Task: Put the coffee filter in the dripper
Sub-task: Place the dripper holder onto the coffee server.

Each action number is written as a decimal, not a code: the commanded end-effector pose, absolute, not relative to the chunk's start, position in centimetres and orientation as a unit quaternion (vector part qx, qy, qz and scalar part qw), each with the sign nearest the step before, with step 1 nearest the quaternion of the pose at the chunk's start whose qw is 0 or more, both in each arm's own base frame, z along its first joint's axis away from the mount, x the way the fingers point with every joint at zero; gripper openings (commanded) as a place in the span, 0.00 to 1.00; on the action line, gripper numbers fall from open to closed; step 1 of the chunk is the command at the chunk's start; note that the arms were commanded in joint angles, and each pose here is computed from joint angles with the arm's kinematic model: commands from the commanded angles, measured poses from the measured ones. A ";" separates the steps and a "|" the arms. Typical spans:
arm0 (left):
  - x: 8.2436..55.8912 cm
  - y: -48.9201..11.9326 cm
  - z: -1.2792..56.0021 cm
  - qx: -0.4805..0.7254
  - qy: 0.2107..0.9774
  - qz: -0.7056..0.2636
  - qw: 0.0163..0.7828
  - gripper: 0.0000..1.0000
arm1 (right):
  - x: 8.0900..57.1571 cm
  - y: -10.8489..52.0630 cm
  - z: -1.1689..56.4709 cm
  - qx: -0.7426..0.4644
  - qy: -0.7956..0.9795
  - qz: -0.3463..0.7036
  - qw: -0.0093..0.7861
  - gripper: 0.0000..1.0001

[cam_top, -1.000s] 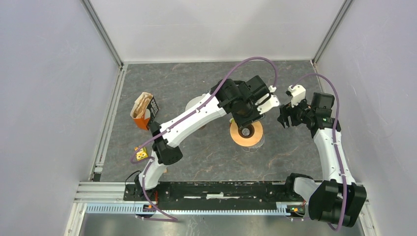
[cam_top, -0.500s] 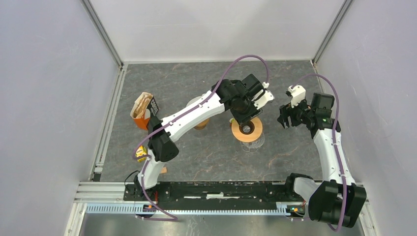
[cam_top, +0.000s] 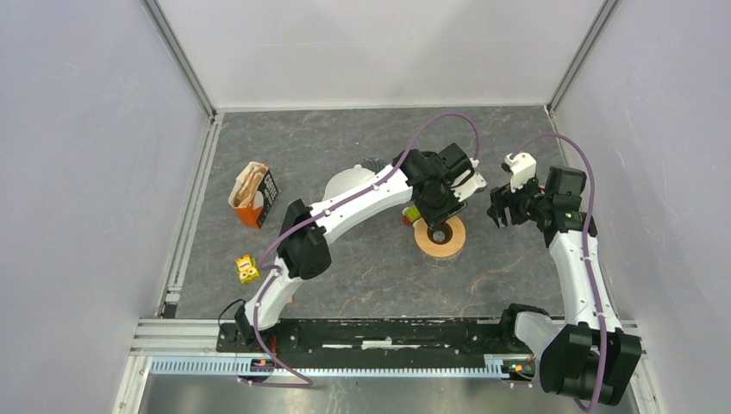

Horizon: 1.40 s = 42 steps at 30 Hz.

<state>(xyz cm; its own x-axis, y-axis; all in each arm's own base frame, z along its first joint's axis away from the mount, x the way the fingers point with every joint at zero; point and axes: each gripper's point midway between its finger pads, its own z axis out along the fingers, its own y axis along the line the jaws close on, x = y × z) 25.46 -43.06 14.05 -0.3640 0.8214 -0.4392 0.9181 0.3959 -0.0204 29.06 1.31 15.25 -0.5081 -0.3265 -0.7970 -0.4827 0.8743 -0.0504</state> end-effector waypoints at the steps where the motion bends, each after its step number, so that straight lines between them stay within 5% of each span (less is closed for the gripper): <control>1: 25.4 -45.7 16.3 0.513 0.811 -0.185 0.212 0.10 | 29.4 0.5 16.0 -0.232 0.859 0.063 0.453 0.76; 24: 26.4 -46.0 12.9 0.519 0.817 -0.159 0.195 0.15 | 28.7 -3.0 14.1 -0.203 0.884 0.010 0.421 0.75; 42: 26.9 -45.6 12.0 0.526 0.818 -0.142 0.187 0.33 | 28.3 -2.3 13.8 -0.215 0.881 0.032 0.420 0.75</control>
